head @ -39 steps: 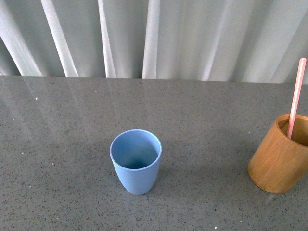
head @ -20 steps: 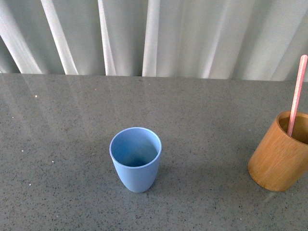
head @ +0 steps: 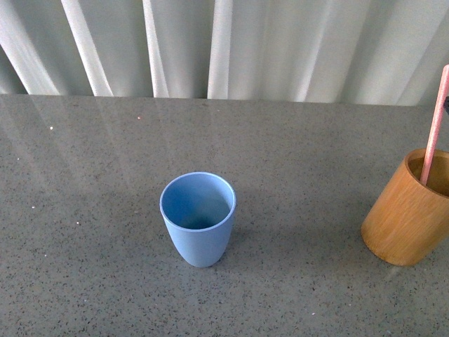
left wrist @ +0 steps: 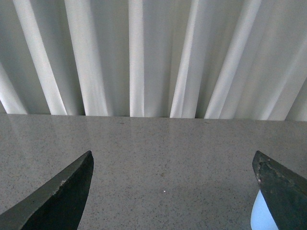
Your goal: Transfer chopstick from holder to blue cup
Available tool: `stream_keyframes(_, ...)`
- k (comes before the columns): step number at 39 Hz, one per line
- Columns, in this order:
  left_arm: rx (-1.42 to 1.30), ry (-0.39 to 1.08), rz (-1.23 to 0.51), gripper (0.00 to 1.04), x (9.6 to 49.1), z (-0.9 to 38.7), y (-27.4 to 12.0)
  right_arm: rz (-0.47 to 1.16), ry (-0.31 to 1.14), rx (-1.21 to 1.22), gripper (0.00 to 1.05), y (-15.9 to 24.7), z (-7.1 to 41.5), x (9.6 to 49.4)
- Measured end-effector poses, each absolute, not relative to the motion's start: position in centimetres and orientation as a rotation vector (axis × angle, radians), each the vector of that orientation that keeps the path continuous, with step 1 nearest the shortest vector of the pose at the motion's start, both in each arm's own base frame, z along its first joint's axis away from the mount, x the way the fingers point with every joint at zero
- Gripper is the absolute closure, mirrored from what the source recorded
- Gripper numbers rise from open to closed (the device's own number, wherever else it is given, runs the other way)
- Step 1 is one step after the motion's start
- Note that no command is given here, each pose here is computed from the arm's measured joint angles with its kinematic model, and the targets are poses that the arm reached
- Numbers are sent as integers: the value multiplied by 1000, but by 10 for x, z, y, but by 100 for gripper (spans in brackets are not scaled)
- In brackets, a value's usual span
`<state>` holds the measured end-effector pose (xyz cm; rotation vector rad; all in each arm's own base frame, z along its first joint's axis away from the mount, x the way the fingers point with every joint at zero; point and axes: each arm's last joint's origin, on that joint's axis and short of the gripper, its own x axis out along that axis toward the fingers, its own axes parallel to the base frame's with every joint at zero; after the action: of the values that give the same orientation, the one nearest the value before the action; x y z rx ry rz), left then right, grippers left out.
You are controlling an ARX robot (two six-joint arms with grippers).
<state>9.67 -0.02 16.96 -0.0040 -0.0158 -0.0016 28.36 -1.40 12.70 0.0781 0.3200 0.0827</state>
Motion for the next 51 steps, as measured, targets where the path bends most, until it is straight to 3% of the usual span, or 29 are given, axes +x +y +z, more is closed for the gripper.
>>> stream_keyframes(36,-4,-16,-2,7,97,170,0,181,303,46,10,22,132,333)
stream_keyframes(51,-4,-16,-2,7,97,170,0,191,300,39,10,33,130,329)
